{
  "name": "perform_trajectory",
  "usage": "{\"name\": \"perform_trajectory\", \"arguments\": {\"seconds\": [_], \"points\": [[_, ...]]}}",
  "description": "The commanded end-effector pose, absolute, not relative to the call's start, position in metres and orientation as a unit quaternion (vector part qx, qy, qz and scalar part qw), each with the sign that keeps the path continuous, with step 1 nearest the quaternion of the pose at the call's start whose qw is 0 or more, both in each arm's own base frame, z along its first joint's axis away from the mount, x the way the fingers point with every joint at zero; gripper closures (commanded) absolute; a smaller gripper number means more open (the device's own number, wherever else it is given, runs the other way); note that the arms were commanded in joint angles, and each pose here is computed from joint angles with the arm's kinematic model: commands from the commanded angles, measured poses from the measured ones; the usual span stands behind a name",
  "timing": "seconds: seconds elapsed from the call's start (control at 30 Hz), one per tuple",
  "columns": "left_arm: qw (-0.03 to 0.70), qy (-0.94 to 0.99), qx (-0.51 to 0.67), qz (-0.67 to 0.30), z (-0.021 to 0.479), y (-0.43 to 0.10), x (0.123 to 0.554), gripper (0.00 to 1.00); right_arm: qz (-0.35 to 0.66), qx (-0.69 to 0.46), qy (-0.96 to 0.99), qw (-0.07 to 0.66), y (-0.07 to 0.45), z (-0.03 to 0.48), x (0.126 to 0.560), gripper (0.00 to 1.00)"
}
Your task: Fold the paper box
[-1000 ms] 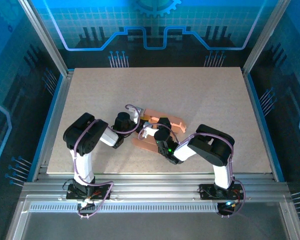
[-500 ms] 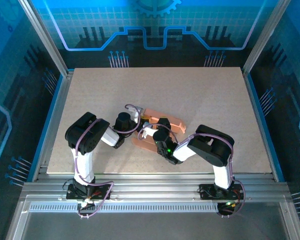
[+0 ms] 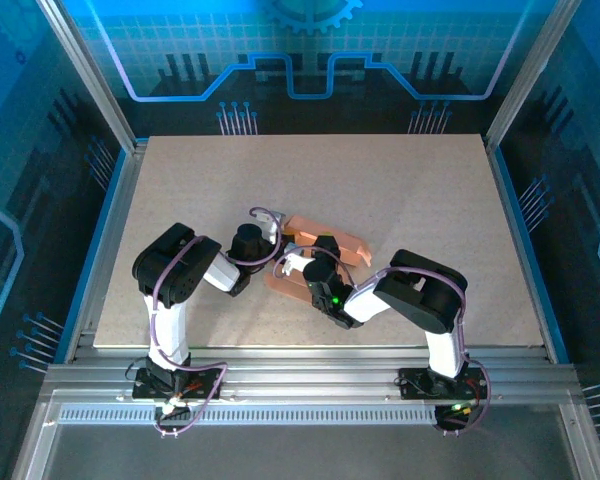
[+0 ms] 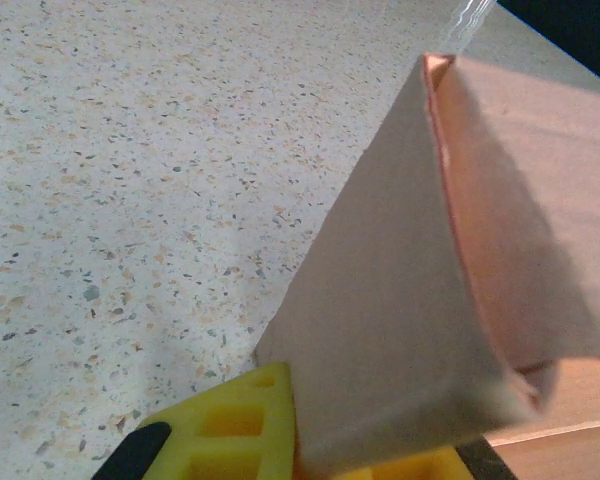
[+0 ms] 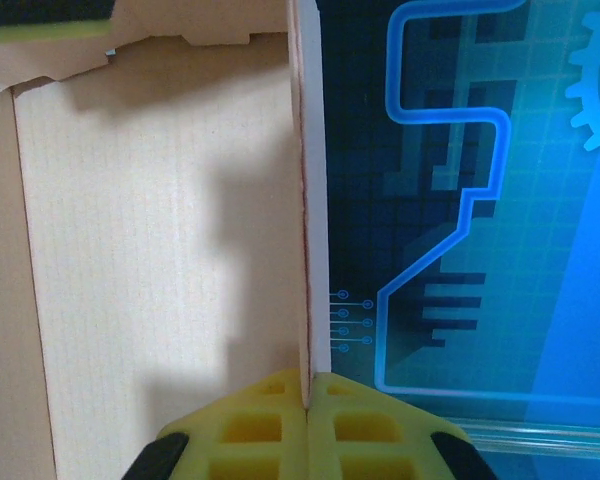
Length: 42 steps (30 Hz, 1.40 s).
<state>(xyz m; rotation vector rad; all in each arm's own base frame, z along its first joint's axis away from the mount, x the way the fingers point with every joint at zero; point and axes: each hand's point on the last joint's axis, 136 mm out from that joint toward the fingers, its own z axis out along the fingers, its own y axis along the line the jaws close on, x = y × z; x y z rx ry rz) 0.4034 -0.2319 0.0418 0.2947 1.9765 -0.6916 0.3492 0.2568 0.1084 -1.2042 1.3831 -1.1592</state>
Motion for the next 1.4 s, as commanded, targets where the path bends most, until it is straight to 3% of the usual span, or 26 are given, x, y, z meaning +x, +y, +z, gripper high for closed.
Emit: {"name": "perform_trajectory", "arguments": {"seconds": [0.0, 0.03, 0.13, 0.37, 0.47, 0.7, 0.97, 1.03, 1.1, 1.27, 1.37], "points": [[0.501, 0.788, 0.135, -0.331, 0.061, -0.256, 0.403, 1.00, -0.430, -0.575, 0.530, 0.451, 0.287, 0.068, 0.331, 1.00], [0.501, 0.788, 0.135, -0.332, 0.061, -0.257, 0.403, 0.97, -0.430, -0.576, 0.530, 0.450, 0.287, 0.068, 0.331, 1.00], [0.502, 0.787, 0.134, -0.331, 0.062, -0.256, 0.404, 0.74, -0.429, -0.574, 0.532, 0.451, 0.287, 0.069, 0.331, 1.00], [0.509, 0.782, 0.135, -0.334, 0.069, -0.259, 0.408, 0.71, -0.423, -0.571, 0.538, 0.453, 0.287, 0.068, 0.330, 1.00], [0.509, 0.781, 0.135, -0.335, 0.069, -0.261, 0.410, 0.74, -0.421, -0.571, 0.539, 0.454, 0.288, 0.068, 0.330, 1.00], [0.507, 0.780, 0.133, -0.341, 0.071, -0.262, 0.410, 0.99, -0.416, -0.571, 0.542, 0.456, 0.290, 0.067, 0.327, 1.00], [0.509, 0.780, 0.133, -0.340, 0.071, -0.262, 0.410, 1.00, -0.405, -0.568, 0.557, 0.450, 0.289, 0.065, 0.328, 0.99], [0.509, 0.780, 0.135, -0.338, 0.069, -0.261, 0.410, 1.00, -0.394, -0.565, 0.574, 0.442, 0.286, 0.065, 0.328, 0.91], [0.510, 0.780, 0.140, -0.334, 0.069, -0.261, 0.409, 1.00, -0.369, -0.559, 0.593, 0.448, 0.284, 0.068, 0.325, 0.77], [0.508, 0.785, 0.142, -0.326, 0.065, -0.257, 0.409, 1.00, -0.314, -0.550, 0.626, 0.455, 0.275, 0.077, 0.312, 0.32], [0.504, 0.787, 0.139, -0.326, 0.063, -0.254, 0.411, 1.00, -0.288, -0.546, 0.650, 0.443, 0.268, 0.079, 0.302, 0.13]]}}
